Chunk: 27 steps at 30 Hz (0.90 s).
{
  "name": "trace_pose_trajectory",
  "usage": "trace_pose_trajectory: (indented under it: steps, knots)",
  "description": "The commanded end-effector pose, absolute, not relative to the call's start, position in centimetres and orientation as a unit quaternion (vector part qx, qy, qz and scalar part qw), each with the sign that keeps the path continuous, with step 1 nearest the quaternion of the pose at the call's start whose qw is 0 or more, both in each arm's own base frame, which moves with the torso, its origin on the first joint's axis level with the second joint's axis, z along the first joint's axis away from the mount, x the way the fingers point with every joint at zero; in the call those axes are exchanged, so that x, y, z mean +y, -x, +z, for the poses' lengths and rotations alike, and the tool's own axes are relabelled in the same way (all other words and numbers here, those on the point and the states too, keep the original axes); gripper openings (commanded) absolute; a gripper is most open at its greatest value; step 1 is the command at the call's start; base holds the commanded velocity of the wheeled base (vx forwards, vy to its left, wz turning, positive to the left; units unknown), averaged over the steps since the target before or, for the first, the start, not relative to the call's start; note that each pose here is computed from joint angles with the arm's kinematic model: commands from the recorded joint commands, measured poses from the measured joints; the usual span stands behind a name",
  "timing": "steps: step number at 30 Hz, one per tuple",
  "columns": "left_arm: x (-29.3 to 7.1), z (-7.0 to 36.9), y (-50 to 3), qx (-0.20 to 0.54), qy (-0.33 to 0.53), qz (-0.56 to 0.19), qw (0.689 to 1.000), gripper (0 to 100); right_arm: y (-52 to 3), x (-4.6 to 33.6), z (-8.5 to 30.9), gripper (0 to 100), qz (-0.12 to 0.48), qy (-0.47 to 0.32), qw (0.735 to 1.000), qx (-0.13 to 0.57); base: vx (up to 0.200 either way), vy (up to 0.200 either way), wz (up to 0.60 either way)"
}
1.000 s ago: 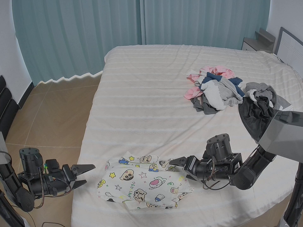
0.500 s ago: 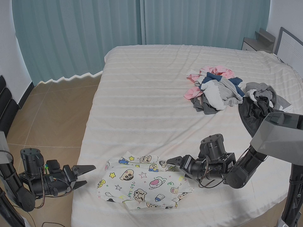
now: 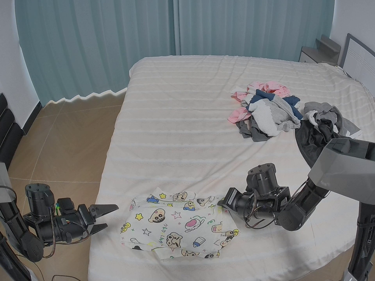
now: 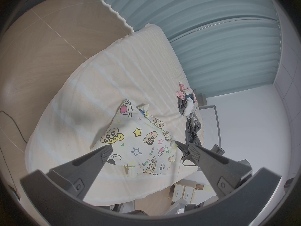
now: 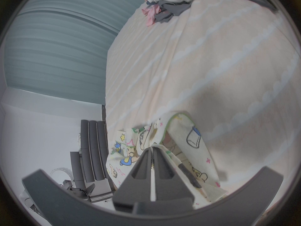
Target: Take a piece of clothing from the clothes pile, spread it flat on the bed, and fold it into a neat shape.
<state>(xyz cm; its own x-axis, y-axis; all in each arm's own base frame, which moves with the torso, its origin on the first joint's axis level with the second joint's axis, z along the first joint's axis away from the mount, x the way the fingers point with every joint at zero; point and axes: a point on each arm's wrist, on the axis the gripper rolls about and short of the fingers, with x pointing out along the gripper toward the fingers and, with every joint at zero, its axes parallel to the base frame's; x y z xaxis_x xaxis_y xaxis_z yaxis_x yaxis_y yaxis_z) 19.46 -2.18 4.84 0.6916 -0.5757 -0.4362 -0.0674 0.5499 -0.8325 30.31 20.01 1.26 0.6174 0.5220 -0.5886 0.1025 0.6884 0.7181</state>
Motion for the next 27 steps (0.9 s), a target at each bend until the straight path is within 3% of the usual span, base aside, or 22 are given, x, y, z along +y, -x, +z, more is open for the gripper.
trace_pose_trajectory:
  steps: [1,8,17,18,27]
  knots:
    - [-2.2,4.6,-19.0,0.366,0.449,-0.153,0.801,100,-30.8,19.6,2.6,0,0.133,-0.382,0.823,0.399,0.0,0.0,0.0]
    - [-2.2,4.6,-19.0,0.366,0.449,-0.153,0.801,100,-33.1,18.8,3.7,0,0.144,-0.368,0.845,0.359,0.0,0.0,0.0]
    - [-2.2,4.6,-19.0,0.367,0.449,-0.153,0.8,100,-33.9,19.3,3.1,0,0.15,-0.354,0.851,0.358,0.0,0.0,0.0]
    - [-2.2,4.6,-19.0,0.367,0.449,-0.153,0.8,100,-33.9,19.4,2.8,100,0.151,-0.348,0.852,0.36,0.0,0.0,0.0]
    - [-2.2,4.5,-19.1,0.368,0.449,-0.152,0.8,100,-32.7,18.8,2.6,100,0.141,-0.335,0.858,0.363,0.0,0.0,0.0]
